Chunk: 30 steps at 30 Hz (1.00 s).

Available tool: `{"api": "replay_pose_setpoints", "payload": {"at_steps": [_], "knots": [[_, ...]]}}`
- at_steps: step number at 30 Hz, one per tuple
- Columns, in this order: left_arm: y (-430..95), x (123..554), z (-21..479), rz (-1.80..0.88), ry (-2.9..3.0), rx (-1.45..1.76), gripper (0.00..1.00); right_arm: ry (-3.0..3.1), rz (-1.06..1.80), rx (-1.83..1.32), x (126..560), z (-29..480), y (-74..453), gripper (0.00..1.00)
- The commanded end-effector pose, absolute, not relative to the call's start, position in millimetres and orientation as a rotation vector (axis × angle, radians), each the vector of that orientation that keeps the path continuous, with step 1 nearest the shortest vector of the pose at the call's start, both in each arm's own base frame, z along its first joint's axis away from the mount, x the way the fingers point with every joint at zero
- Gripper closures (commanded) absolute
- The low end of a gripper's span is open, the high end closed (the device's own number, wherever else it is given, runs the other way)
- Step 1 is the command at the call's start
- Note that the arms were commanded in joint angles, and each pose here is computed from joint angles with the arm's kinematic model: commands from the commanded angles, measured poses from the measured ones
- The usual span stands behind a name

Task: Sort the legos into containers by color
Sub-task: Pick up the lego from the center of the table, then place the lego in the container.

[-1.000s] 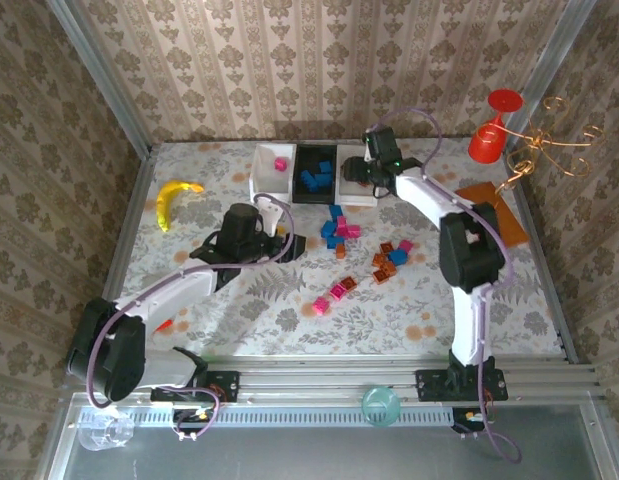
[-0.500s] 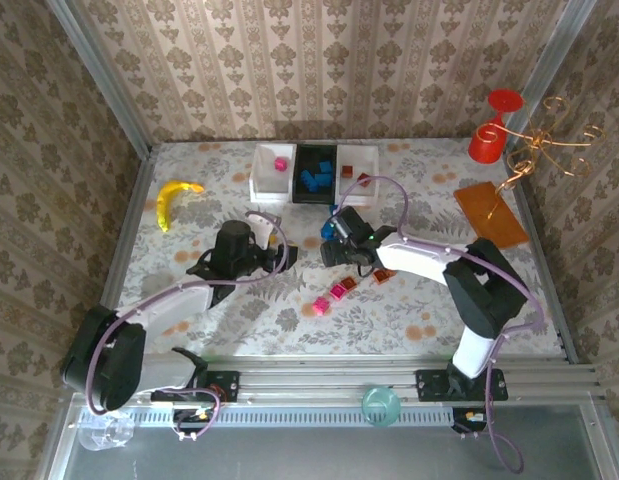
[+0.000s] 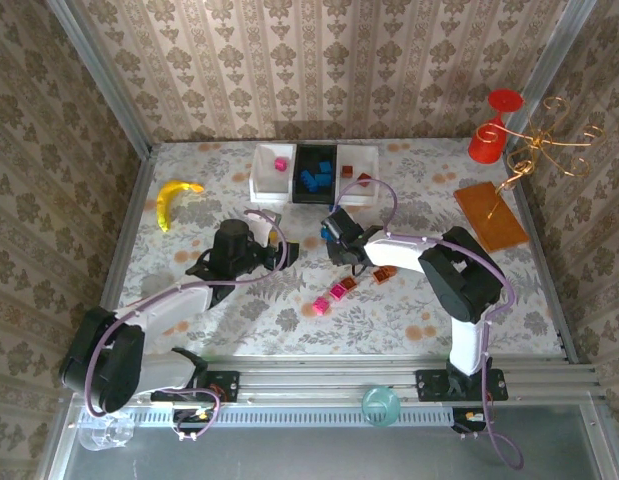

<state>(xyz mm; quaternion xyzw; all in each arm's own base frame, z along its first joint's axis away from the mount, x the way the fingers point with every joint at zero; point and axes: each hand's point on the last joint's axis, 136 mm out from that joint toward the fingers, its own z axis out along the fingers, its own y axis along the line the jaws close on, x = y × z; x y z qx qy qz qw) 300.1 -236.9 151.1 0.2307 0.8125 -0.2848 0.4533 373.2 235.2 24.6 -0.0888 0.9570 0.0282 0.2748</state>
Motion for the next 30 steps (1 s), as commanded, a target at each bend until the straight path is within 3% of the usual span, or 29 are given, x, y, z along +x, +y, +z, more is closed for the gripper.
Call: {"api": "replay_pose_setpoints", "payload": {"at_steps": [1,7,14,24,30], "knots": [[-242.7,298.0,151.8,-0.760,1.989,0.576,0.27,2.517,0.056,-0.196,370.7,51.8,221.8,0.71],[-260.4,295.3,158.8,-0.858,1.940,0.628,0.28,2.380,0.219,-0.148,380.5,112.6,214.4,0.72],[-275.2,307.5,169.3,-0.882,1.940,0.583,0.27,2.215,0.377,0.032,456.2,163.0,195.8,0.72],[-299.8,327.0,185.4,-0.741,1.947,0.540,0.25,2.182,0.322,0.175,572.5,140.1,180.5,0.70],[-295.7,325.1,191.0,-0.720,1.934,0.541,0.25,2.211,0.334,0.150,602.7,138.6,182.0,0.62]]}}
